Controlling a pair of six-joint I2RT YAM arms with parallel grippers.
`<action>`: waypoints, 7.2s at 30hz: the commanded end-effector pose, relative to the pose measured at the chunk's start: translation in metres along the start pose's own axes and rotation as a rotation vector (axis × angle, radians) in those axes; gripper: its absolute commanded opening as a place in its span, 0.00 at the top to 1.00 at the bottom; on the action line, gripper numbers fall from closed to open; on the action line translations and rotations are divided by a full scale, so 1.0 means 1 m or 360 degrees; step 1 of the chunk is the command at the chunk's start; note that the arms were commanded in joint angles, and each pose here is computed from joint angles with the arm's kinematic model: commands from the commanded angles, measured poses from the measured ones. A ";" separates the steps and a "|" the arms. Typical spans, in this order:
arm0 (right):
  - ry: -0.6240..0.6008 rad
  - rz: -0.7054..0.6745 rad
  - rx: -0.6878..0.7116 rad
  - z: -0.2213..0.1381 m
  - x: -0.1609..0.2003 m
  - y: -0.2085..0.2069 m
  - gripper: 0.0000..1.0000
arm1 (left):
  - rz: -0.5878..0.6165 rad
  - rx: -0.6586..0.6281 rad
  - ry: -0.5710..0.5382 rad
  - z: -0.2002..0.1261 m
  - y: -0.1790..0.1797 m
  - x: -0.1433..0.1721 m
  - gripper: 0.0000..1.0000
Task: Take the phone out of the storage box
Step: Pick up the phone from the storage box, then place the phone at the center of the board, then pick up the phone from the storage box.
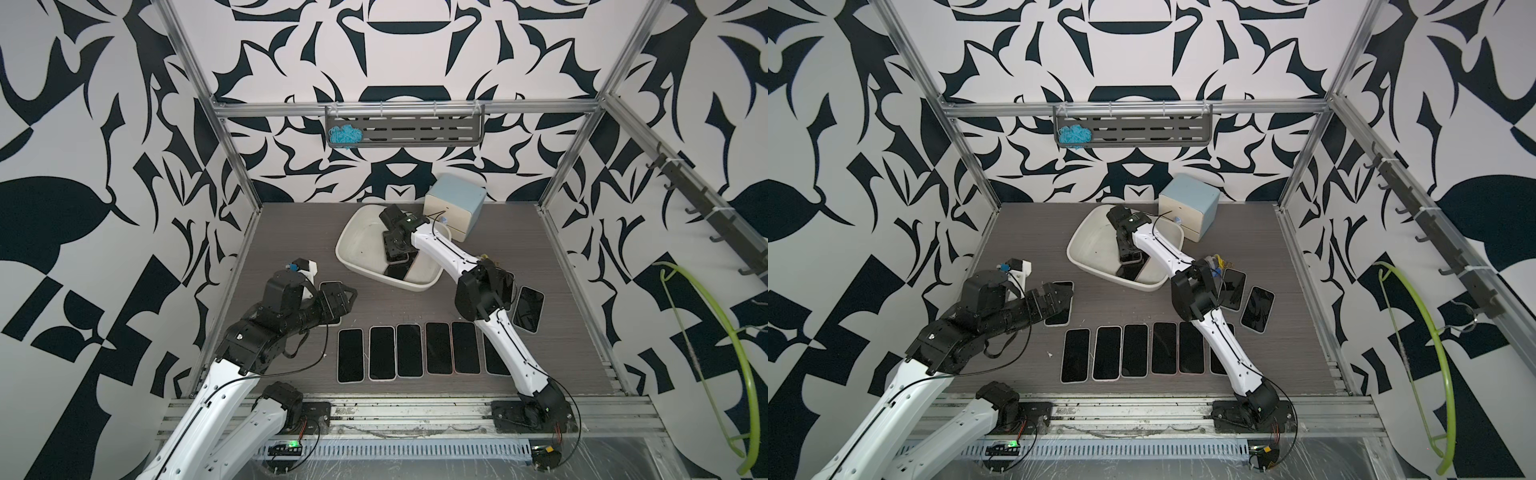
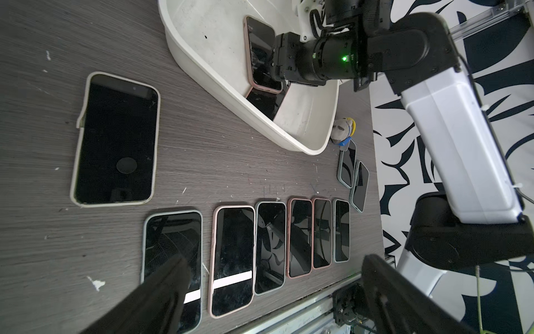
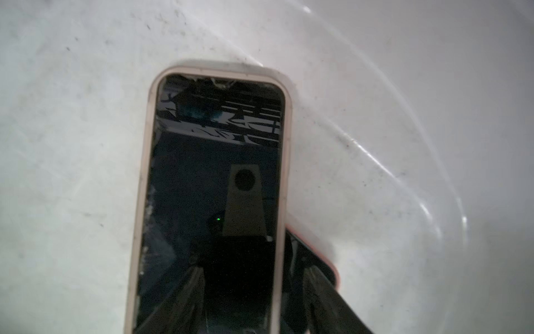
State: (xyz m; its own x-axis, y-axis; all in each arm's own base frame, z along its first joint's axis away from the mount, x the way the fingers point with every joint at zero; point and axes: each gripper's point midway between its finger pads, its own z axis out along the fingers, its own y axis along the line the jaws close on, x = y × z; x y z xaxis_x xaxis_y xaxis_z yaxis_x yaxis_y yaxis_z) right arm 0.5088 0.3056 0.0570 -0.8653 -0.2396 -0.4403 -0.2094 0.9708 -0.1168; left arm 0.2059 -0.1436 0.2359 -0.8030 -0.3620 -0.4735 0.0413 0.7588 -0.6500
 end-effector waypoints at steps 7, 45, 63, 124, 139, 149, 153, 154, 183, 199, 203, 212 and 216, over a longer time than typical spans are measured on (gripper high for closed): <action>0.0037 -0.0039 -0.0078 -0.016 -0.004 0.000 0.14 | -0.0027 0.0030 -0.0010 0.001 0.000 0.002 0.00; -0.0061 0.0037 -0.0019 0.030 -0.011 0.007 0.08 | 0.0140 0.0003 0.0187 0.027 -0.012 -0.002 0.00; 0.0069 0.0031 0.0016 0.044 0.004 -0.016 0.20 | 0.0110 -0.0015 0.0205 0.032 -0.009 -0.001 0.00; -0.0003 0.0844 -0.0468 -0.142 0.145 -0.134 0.59 | 0.0008 0.0231 0.0271 0.097 -0.031 -0.012 0.00; 0.0148 0.0816 -0.0189 -0.079 0.159 -0.149 0.54 | -0.0010 0.0144 0.0207 0.069 -0.014 0.000 0.00; 0.0094 0.0802 -0.0242 -0.092 0.149 -0.146 0.20 | 0.0194 -0.0027 0.0297 0.085 -0.027 -0.031 0.00; 0.0094 0.0798 -0.0266 -0.095 0.148 -0.144 0.16 | 0.0300 -0.0027 0.0358 0.116 -0.044 -0.050 0.00; 0.0098 0.0795 -0.0285 -0.095 0.149 -0.142 0.15 | 0.0326 -0.0037 0.0396 0.126 -0.046 -0.052 0.00; -0.0011 0.0949 -0.0547 -0.194 0.159 -0.135 0.01 | 0.1393 -0.0448 0.0938 0.312 -0.028 -0.023 0.00; 0.0073 0.0910 -0.0578 -0.205 0.193 -0.132 0.01 | 0.1615 -0.0558 0.1083 0.357 0.016 -0.007 0.00; 0.0069 0.0919 -0.0589 -0.207 0.197 -0.132 0.01 | 0.1622 -0.0566 0.1129 0.362 0.026 0.000 0.00; 0.0043 0.0949 -0.0590 -0.216 0.206 -0.135 0.01 | 0.1582 -0.0542 0.1269 0.368 0.046 0.019 0.01; 0.0012 0.0969 -0.0614 -0.220 0.203 -0.135 0.01 | 0.1551 -0.0460 0.1397 0.367 0.053 0.041 0.08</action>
State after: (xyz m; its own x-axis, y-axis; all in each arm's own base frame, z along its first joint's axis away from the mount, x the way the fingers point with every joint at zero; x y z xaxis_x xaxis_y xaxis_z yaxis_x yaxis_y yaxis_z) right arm 0.2643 0.1269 0.1743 -0.8884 0.3298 -0.3194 0.1625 0.8765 0.4532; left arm 0.4304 -0.3365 0.0254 -0.6295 0.7325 -0.2591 0.7558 0.6546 0.0142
